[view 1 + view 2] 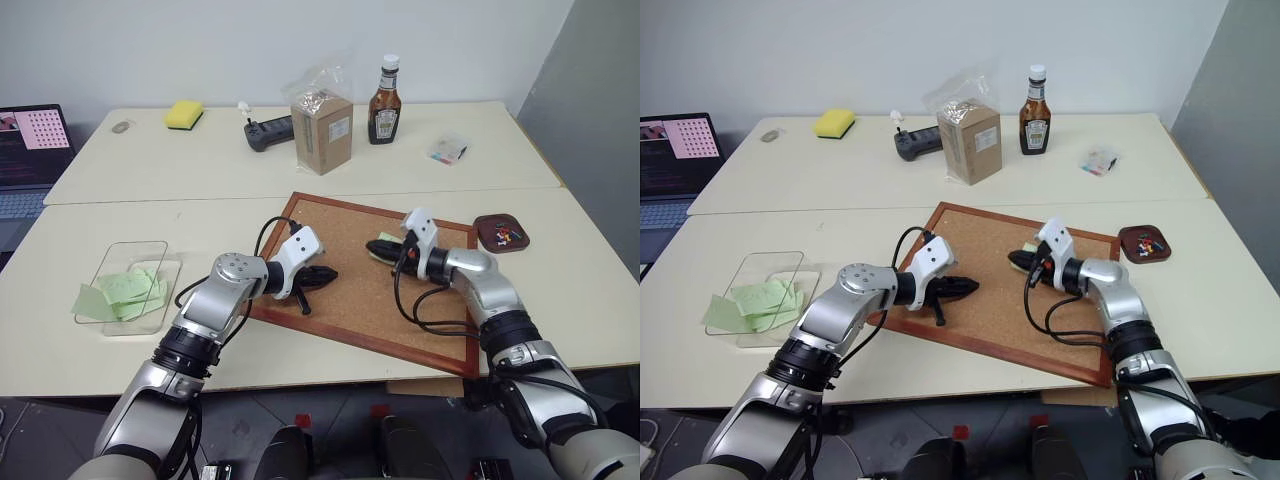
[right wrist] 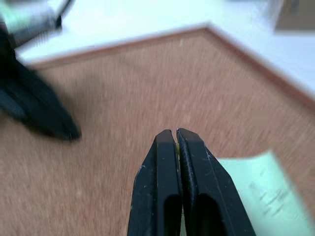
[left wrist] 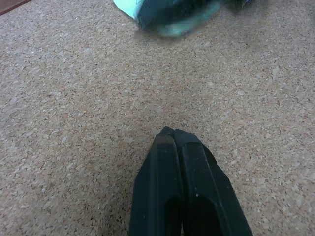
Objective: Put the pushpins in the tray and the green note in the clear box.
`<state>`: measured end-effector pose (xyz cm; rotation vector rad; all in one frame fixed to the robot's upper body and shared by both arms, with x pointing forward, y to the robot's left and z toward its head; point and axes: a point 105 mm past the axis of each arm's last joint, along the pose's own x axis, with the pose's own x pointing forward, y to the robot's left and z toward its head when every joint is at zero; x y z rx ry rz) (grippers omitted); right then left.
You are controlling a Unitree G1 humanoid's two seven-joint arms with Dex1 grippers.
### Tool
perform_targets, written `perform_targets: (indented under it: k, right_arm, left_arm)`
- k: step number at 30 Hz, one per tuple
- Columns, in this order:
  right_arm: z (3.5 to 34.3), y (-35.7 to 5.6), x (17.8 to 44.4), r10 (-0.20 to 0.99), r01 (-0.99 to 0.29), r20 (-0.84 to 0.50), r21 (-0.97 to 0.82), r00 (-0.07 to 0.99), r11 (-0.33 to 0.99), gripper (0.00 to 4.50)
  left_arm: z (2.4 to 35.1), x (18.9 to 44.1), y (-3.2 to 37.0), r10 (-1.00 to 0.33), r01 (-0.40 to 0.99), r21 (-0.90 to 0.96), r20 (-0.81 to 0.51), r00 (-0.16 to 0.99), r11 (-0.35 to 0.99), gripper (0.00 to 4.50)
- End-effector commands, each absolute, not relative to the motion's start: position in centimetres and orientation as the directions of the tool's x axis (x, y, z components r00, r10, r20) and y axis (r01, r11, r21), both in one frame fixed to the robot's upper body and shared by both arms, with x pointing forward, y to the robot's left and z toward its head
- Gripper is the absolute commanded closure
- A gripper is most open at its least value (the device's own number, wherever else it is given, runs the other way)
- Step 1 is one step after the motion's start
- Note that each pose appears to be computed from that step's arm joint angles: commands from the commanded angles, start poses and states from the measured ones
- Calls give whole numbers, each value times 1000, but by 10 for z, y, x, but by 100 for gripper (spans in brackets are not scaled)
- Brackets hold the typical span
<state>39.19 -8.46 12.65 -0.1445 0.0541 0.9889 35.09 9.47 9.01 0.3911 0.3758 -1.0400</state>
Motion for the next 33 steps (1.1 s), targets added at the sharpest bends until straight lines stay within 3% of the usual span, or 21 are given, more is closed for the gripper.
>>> perform_targets:
  k: [1,5,8,13,16,23,29,33]
  right_arm:
    - [167,-86,392,835,-830,-7,-120,550,545,447]
    - [175,-84,387,845,-834,-6,-164,534,526,447]
    - [179,-84,387,836,-824,6,-166,548,542,447]
    - [187,-83,388,805,-795,56,-126,591,593,450]
    - [189,-76,375,837,-817,61,-188,544,545,450]
    - [178,-74,348,914,-830,-55,-443,403,339,450]
    - [169,-72,324,947,-705,-186,-707,261,55,450]
    - [157,-74,308,941,-577,-297,-802,160,-155,450]
  left_arm:
    - [65,350,110,-686,862,100,-563,462,498,450]
    - [69,352,109,-692,856,102,-544,475,508,450]
    - [87,355,102,-739,852,112,-447,503,512,450]
    - [135,357,92,-807,826,-3,-217,550,564,356]
    - [155,360,94,-810,801,-124,-115,575,586,306]
    - [172,349,102,-855,813,-288,-44,517,506,165]
    - [180,339,99,-898,818,-407,-12,440,406,50]
    - [183,331,91,-928,832,-444,-3,372,334,1]
